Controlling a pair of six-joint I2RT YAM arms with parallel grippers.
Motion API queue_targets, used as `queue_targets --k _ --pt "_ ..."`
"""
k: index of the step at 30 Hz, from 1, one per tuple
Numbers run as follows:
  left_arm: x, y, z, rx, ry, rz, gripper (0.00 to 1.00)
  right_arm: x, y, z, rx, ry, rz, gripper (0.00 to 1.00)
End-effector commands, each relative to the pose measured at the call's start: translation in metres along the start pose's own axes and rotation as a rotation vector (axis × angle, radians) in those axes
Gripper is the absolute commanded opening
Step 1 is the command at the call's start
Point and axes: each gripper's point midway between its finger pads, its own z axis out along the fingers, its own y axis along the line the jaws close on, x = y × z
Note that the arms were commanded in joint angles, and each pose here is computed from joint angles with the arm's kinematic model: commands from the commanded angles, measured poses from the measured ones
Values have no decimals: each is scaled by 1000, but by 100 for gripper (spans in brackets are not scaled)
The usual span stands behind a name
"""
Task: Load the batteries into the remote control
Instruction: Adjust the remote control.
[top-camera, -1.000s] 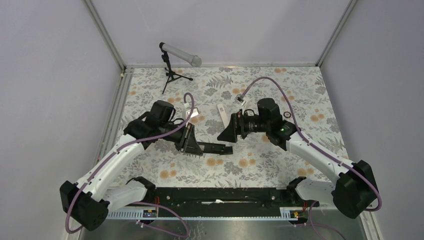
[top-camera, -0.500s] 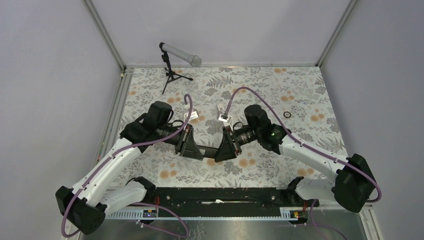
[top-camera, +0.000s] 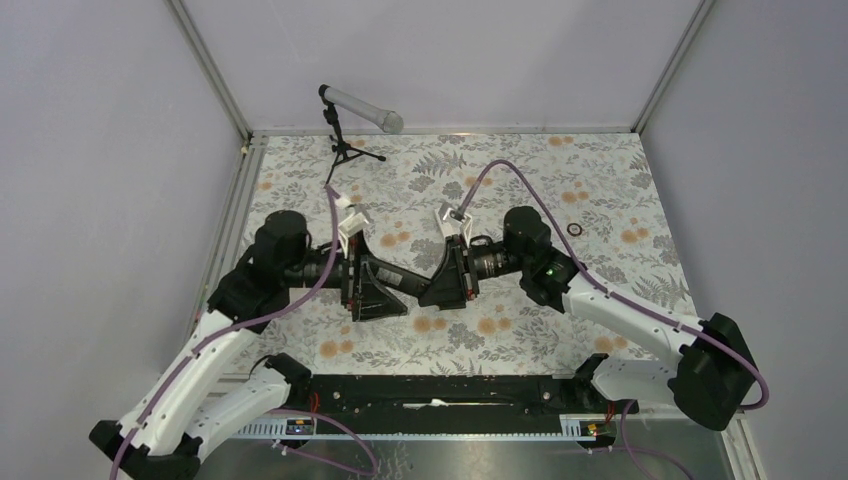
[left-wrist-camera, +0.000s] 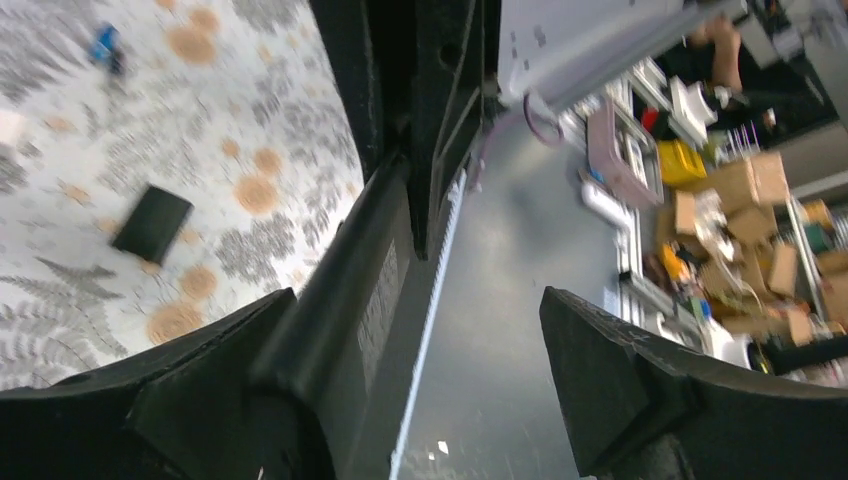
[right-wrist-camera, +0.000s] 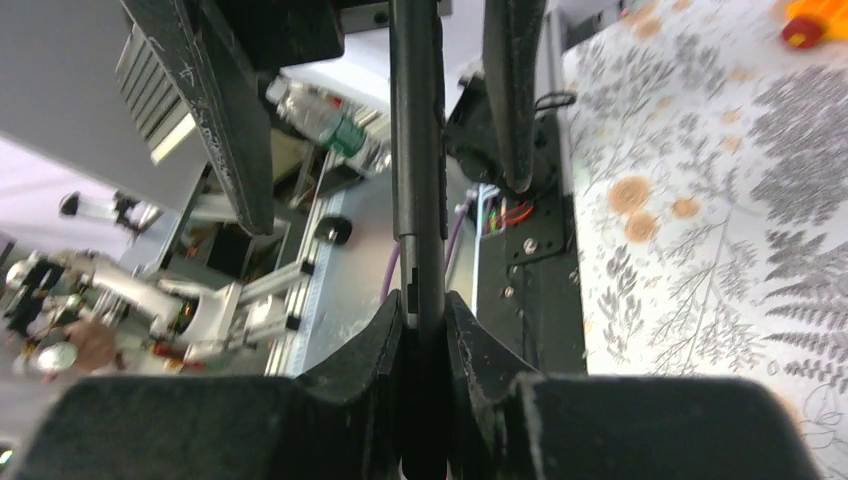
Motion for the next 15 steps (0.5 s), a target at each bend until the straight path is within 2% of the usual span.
queue_targets --k 1,4,7,10,15 --pt "-73 1 -9 -98 -374 13 99 -61 17 -7 59 -285 -90 0" --pt "-103 -1 -19 -95 -567 -41 99 -87 18 -12 74 -437 -47 0" --pt "-116 -2 -22 -42 -683 -79 99 -99 15 -12 68 -502 24 0" --pt "-125 2 -23 -35 -749 -91 96 -106 10 -9 63 -529 92 0" --pt "-141 11 -25 -53 -819 -131 79 -108 3 -2 38 -524 158 0"
